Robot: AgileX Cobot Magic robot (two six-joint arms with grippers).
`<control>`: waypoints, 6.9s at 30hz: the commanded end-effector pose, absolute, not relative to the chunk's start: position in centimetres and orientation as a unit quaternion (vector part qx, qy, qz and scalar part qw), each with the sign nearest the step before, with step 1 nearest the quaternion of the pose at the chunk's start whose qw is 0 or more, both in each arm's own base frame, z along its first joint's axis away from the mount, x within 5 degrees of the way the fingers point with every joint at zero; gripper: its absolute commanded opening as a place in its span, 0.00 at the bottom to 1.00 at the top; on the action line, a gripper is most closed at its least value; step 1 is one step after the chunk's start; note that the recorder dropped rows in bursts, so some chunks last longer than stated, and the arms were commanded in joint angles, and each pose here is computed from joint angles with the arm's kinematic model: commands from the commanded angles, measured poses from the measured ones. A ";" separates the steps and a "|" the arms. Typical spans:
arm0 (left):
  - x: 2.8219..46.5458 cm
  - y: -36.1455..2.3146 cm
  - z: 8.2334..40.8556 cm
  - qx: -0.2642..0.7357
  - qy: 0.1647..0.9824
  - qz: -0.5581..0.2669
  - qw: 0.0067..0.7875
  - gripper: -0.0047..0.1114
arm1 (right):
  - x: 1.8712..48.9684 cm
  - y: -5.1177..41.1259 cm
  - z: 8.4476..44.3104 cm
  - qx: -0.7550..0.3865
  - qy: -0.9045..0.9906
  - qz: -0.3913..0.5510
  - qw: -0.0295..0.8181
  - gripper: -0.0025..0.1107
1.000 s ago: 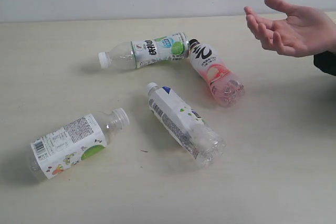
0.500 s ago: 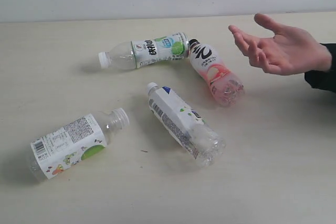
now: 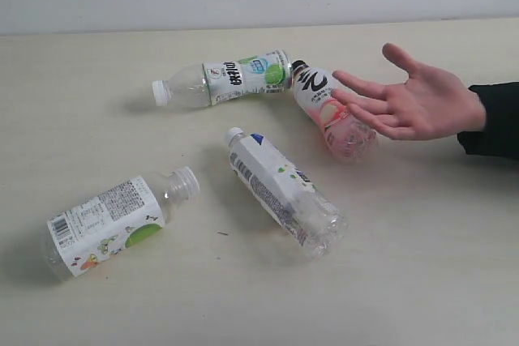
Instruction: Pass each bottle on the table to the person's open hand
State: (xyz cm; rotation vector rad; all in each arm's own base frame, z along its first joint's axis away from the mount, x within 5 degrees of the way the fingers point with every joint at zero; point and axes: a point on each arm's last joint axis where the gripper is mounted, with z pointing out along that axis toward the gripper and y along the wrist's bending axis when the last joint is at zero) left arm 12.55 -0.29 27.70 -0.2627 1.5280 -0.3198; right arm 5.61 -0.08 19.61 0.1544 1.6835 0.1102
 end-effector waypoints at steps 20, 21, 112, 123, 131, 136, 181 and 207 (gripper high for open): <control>22.8 -1.3 31.0 0.239 0.917 0.006 0.320 0.05 | 5.6 -0.1 19.5 0.069 0.743 0.050 0.664 0.03; 22.8 -1.9 30.7 0.262 0.912 -0.026 0.313 0.05 | 5.6 -0.1 19.5 0.069 0.743 0.050 0.664 0.03; 27.7 -11.1 16.9 0.399 0.915 -0.055 -0.036 0.04 | 5.6 -0.1 19.5 0.068 0.744 0.050 0.663 0.03; 26.1 -12.8 25.8 0.152 0.969 -0.165 0.099 0.04 | 5.6 -0.1 19.5 0.068 0.744 0.050 0.663 0.03; 25.3 -20.8 27.6 0.110 0.923 -0.256 0.265 0.04 | 5.6 -0.1 19.5 0.068 0.744 0.050 0.663 0.03; 25.0 -24.6 27.4 0.079 0.889 -0.315 0.323 0.04 | 5.6 -0.1 19.5 0.068 0.744 0.050 0.663 0.03; 27.6 -37.7 18.7 -0.114 0.827 -0.447 0.320 0.04 | 5.6 -0.1 19.5 0.068 0.744 0.050 0.663 0.03; 27.7 -37.8 19.4 -0.083 0.825 -0.447 0.336 0.80 | 5.6 -0.1 19.5 0.068 0.744 0.050 0.662 0.03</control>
